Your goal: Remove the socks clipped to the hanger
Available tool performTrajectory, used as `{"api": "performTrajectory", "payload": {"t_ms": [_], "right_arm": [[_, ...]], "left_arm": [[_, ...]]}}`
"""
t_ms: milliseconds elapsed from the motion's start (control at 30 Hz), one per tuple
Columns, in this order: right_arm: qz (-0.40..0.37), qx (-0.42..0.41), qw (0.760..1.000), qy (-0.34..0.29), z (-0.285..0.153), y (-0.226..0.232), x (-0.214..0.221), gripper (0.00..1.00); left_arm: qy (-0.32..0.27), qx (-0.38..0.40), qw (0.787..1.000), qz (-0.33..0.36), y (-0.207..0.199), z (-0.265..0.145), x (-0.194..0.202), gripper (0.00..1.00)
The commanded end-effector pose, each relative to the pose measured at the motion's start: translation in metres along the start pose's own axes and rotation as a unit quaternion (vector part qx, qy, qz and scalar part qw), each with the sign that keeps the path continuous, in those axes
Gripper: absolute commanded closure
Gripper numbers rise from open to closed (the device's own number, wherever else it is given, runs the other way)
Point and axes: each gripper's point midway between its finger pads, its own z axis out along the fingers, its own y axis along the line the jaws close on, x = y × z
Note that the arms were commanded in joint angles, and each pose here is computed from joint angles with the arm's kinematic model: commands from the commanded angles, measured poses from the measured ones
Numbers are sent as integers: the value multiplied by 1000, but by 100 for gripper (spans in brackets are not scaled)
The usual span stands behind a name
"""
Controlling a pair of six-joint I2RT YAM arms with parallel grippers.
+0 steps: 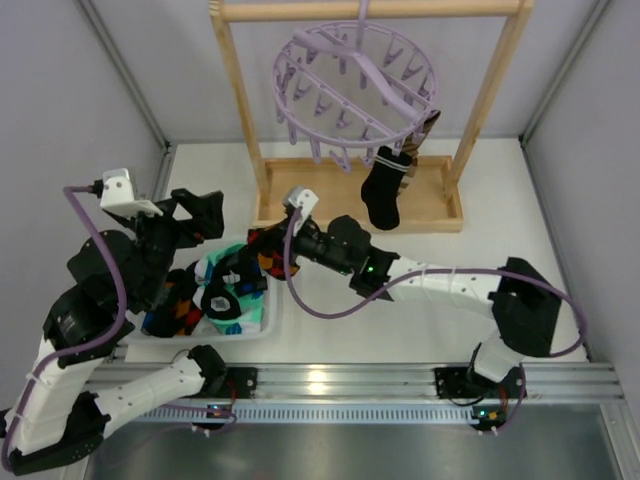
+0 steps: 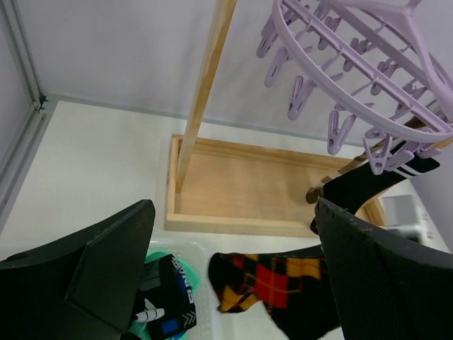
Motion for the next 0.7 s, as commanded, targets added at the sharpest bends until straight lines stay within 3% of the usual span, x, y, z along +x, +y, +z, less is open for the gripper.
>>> {"api": "performTrajectory", "payload": {"t_ms": [0,67,133,167,200,267,300,367,667], "right_arm": [[15,-97,994,-48,38,48,-24,100],[25,-113,993,-17,61,56,7,100],[40,-126,991,-13,79,65,8,100],[45,-128,991,16,90,67,41,100],[47,-134,990,15,100,72,39,100],[52,-137,987,71,111,80,93,100],[51,-142,986,73,118,84,95,100],[54,-149,980,121,122,96,142,100],[57,-158,965,200,131,129,216,100]], "left_arm": [[3,27,1000,-11,-7,-3,4,2],[2,29,1000,-11,-5,-5,4,2],[1,29,1000,-11,-4,-6,4,2],[-2,29,999,-14,-2,-8,3,2],[-4,28,999,-16,-1,-9,2,2],[-7,26,1000,-15,2,-11,0,2],[-10,25,999,-17,3,-12,-1,2],[-13,20,1000,-17,6,-13,-3,2],[-14,19,1000,-15,5,-13,-5,2]]}}
